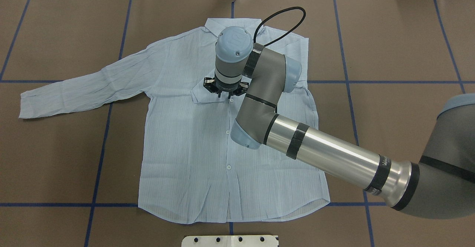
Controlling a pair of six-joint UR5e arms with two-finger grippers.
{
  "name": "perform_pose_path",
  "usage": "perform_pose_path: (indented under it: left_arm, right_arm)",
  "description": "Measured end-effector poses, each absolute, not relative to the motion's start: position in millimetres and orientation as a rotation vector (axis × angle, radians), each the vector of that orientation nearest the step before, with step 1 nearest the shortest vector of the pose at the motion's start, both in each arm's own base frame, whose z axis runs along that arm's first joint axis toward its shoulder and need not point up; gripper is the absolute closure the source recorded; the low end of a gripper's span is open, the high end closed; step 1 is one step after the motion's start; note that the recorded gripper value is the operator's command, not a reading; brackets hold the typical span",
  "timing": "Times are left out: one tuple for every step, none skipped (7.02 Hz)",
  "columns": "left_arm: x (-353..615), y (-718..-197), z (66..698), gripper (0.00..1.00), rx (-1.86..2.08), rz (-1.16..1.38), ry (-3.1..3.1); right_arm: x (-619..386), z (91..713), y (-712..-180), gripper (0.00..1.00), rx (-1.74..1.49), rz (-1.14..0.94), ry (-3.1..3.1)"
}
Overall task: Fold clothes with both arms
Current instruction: 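Lay the sleeve across the shirt chest with the right gripper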
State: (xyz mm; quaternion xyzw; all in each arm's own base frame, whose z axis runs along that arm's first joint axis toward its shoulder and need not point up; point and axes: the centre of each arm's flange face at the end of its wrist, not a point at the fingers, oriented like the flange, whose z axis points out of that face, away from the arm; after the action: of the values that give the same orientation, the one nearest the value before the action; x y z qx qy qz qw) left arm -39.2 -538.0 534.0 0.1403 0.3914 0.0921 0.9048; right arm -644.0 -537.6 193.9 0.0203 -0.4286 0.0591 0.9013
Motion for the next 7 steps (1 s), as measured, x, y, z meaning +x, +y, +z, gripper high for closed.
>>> perform_pose_path:
  left_arm:
    - [-39.2, -537.9, 534.1, 0.00, 0.290, 0.190, 0.809]
    - [-39.2, -537.9, 534.1, 0.00, 0.290, 0.190, 0.809]
    - [-39.2, -537.9, 534.1, 0.00, 0.290, 0.190, 0.809]
    - [-39.2, -537.9, 533.8, 0.00, 0.290, 0.190, 0.809]
    - [-39.2, -537.8, 533.6, 0.00, 0.291, 0.191, 0.809]
    - [-39.2, -537.8, 533.2, 0.00, 0.291, 0.191, 0.809]
    - [-39.2, -537.6, 532.6, 0.00, 0.292, 0.190, 0.809]
  right_arm:
    - [-644.2, 194.4, -537.4, 0.81, 0.042, 0.122, -0.887]
    - [-644.2, 195.0, -537.4, 0.91, 0.042, 0.122, -0.886]
    - [-644.2, 195.1, -537.5, 1.00, 0.043, 0.121, -0.886]
    - [-644.3, 194.9, -537.5, 1.00, 0.043, 0.119, -0.886]
    - [-644.3, 194.6, -537.5, 1.00, 0.043, 0.120, -0.886]
    - [-644.3, 193.5, -537.4, 1.00, 0.042, 0.122, -0.888]
    - [-643.7, 190.2, -537.0, 1.00, 0.045, 0.122, -0.894]
